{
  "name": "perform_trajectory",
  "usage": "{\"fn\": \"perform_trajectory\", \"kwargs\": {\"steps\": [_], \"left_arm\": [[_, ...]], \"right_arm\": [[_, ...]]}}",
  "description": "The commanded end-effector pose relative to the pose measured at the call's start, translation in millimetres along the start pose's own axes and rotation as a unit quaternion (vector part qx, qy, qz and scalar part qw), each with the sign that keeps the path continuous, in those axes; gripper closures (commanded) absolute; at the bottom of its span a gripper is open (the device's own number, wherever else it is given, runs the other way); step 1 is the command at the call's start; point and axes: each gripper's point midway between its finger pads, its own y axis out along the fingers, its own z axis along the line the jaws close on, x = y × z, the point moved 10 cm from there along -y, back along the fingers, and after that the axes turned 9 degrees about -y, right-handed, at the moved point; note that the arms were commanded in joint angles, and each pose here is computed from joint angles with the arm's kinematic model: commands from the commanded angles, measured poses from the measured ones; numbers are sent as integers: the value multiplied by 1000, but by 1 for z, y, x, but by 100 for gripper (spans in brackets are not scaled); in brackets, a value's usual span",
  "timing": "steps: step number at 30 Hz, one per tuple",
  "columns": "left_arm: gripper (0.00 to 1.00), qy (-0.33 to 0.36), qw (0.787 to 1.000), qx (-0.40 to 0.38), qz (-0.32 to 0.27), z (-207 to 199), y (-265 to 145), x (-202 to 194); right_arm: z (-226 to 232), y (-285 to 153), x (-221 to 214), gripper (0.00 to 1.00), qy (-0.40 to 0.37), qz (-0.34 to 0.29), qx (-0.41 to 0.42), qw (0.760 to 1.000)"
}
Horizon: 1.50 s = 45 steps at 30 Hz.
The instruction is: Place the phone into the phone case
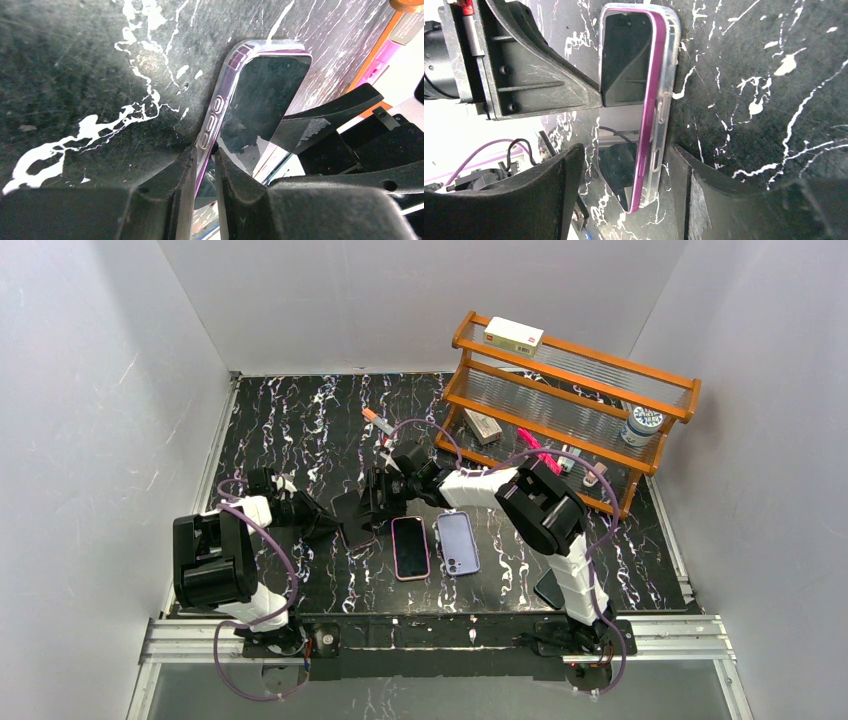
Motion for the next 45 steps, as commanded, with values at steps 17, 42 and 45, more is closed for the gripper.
{"fn": "perform_trajectory", "kwargs": {"steps": [17, 42, 45], "left_arm": [[83, -53, 995, -59, 53, 3, 8, -13], [81, -44, 997, -43, 40, 6, 10, -11], [79, -44, 997, -42, 39, 6, 10, -11]], "right_arm": [[10, -5, 42, 31, 59, -15, 178, 982], [6, 1, 23, 41, 42, 31, 191, 980], [7, 3, 22, 41, 42, 36, 196, 979]]}}
